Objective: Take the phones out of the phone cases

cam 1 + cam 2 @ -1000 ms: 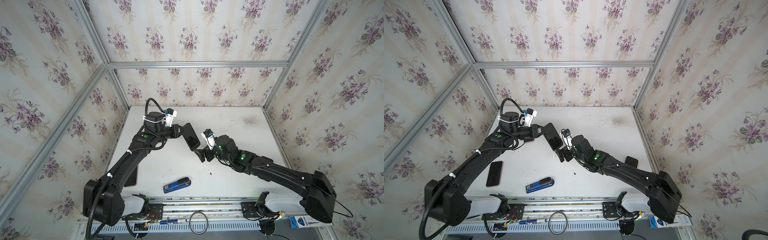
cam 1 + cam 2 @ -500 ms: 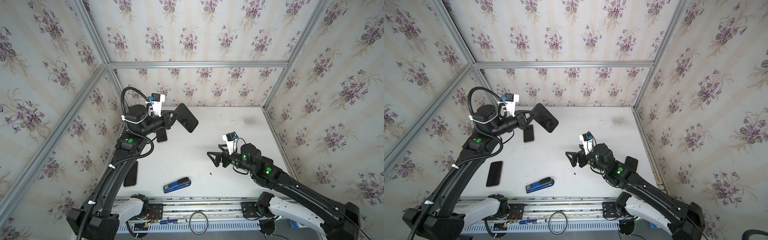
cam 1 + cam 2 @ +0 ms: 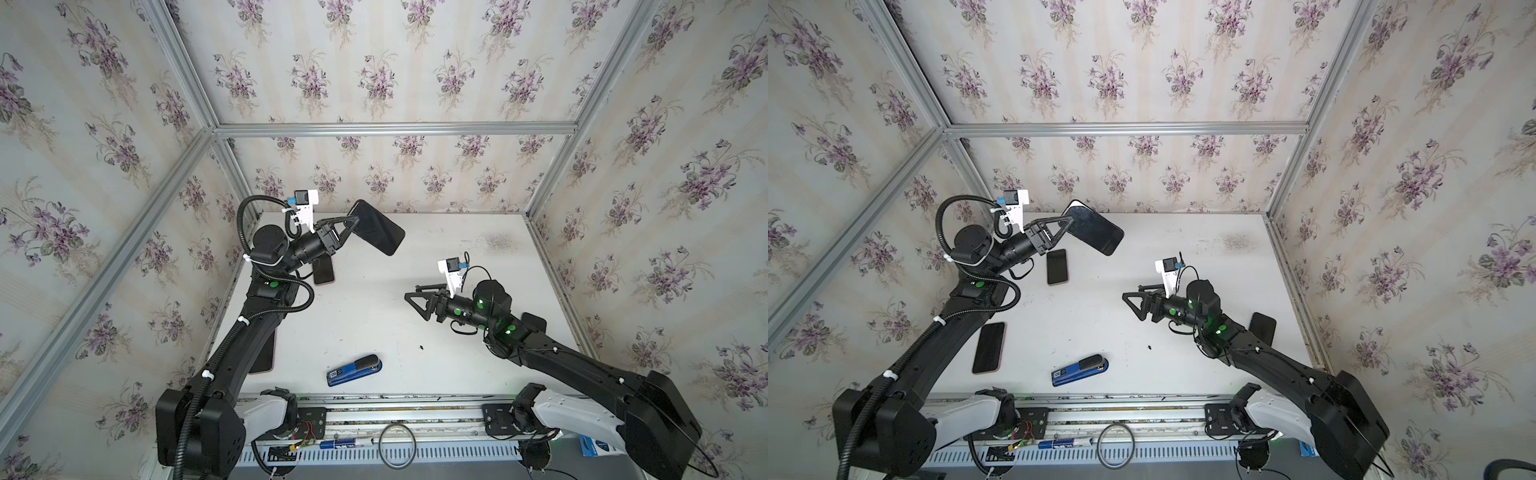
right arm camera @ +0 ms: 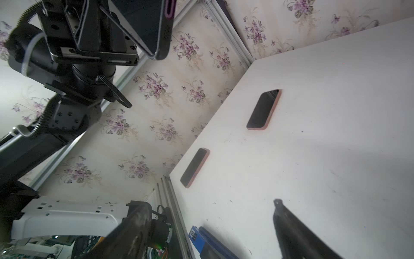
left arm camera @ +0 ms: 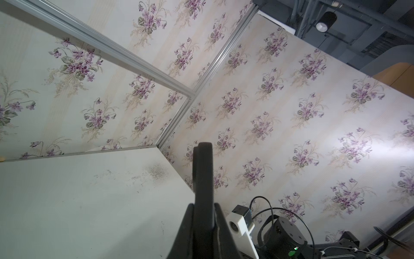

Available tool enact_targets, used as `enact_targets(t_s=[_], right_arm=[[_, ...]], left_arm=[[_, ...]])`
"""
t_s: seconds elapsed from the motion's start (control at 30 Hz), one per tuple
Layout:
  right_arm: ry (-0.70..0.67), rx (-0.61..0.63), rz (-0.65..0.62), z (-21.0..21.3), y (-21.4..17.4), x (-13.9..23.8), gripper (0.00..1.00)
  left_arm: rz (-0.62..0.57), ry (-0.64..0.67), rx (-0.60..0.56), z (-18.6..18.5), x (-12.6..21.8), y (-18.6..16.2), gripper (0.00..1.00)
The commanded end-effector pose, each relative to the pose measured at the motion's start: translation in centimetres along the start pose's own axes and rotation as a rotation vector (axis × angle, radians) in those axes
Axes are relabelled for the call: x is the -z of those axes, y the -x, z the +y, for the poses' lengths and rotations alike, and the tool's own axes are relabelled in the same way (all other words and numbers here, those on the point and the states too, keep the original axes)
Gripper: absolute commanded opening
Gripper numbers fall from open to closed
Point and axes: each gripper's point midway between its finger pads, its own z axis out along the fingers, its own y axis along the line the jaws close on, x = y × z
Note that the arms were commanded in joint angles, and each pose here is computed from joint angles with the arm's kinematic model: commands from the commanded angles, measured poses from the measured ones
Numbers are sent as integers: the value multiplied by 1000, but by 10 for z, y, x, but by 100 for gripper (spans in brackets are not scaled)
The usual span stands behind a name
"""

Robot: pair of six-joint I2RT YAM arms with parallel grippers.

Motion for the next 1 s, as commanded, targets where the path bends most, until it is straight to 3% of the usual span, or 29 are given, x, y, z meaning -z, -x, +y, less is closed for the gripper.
enact_targets(t_s=[0.0,0.67,0.97], right_arm=[[183,42,-85,40,32,-7,81],[343,34,-230,65,92,-28,55],[420,15,-239,73,96,-31,41]], left_arm=[[-57,-140,-57,-36,5,17,0],[-53,-180,-24,-38,9,9,0],[-56,-185,-16,-39,10,9,0]])
